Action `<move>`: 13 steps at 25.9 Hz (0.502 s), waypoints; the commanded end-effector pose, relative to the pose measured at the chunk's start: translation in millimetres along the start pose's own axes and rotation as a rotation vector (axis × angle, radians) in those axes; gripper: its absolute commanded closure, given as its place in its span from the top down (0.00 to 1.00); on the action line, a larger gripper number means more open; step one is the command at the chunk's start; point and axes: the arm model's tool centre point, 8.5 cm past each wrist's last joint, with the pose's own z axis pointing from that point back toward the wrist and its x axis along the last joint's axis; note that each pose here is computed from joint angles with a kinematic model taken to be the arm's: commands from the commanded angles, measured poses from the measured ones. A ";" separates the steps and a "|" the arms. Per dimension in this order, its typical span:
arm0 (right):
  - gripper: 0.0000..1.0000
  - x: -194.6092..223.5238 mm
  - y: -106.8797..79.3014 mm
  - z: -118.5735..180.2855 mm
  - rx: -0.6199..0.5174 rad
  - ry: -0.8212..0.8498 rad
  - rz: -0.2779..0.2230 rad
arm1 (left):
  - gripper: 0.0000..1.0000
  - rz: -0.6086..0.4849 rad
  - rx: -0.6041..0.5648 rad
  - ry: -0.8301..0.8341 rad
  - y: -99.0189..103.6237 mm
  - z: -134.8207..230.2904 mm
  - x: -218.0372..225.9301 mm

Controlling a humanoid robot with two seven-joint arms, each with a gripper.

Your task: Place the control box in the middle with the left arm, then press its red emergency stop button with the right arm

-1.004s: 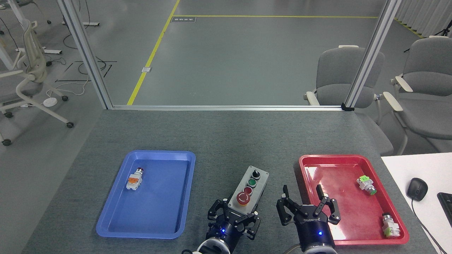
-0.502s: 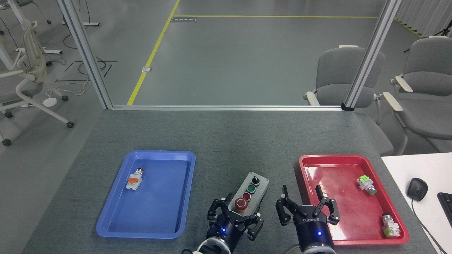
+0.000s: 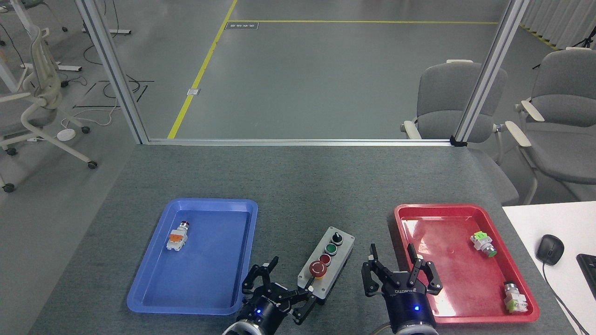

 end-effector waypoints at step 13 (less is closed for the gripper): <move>0.00 38.2 1.6 3.4 0.006 -0.178 0.012 | 0.99 0.020 0.164 0.369 46.4 93.7 -206.1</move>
